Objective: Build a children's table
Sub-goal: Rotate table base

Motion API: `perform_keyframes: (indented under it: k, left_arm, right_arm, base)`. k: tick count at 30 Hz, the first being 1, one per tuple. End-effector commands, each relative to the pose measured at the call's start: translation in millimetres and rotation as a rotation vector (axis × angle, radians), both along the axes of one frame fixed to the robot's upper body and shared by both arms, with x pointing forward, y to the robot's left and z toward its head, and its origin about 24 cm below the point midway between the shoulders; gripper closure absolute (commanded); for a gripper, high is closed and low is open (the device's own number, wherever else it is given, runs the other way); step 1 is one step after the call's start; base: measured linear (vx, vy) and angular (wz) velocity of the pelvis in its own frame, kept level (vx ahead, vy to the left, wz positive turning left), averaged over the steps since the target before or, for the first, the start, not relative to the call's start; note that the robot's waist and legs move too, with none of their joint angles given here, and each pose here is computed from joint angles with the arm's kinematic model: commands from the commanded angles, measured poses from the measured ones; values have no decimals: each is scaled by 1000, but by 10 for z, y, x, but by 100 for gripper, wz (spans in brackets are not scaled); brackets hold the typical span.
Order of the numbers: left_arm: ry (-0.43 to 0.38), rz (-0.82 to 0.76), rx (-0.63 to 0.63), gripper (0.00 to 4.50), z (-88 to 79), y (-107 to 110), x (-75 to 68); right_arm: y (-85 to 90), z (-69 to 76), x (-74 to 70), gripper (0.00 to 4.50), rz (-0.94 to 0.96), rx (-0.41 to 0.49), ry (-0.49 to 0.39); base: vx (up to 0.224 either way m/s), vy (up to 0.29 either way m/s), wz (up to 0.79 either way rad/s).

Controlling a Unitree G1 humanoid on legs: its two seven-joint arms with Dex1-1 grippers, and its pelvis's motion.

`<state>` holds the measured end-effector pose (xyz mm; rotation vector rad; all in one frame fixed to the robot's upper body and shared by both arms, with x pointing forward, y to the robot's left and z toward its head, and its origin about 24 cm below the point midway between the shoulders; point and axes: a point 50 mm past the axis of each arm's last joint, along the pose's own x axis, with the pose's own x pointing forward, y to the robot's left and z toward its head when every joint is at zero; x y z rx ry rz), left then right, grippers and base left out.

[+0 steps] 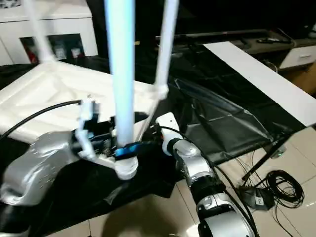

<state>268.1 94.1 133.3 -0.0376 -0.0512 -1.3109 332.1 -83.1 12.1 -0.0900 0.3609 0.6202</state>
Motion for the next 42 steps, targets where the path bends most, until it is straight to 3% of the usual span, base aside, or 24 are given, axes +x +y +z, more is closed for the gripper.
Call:
perform_keyframes:
  k: [1,6,14,20,25,30,33,37,42]
  left_arm:
    - [-12,-2,32,3,-41,-107,27]
    - [-37,154,59,3,-79,-108,247]
    - [-63,191,22,3,-55,-279,380]
    - [-82,190,-26,3,-16,-485,425]
    - [-166,391,76,3,-80,-543,632]
    - [-194,454,70,3,-58,-522,704]
    - [-156,340,-63,3,31,-557,599]
    - [-105,316,-129,3,7,-504,523]
    - [-33,460,-126,3,-176,-299,387]
  right_arm:
    - [209,65,-19,82,92,27,-28]
    - [241,75,-36,82,138,62,-29]
    - [385,93,-172,82,308,149,-11]
    - [366,102,-156,82,298,145,-25]
    - [63,199,35,82,64,132,-106]
    - [-174,270,69,82,-11,157,-135]
    - [-369,324,-7,82,7,160,-160]
    - [-512,389,-62,82,-35,124,-202]
    - [-716,519,-167,82,-163,66,-267]
  base:
    - [0,0,0]
    - [0,0,0]
    - [0,0,0]
    - [0,0,0]
    - [0,0,0]
    - [0,0,0]
    - [0,0,0]
    - [14,2,1]
    - [0,0,0]
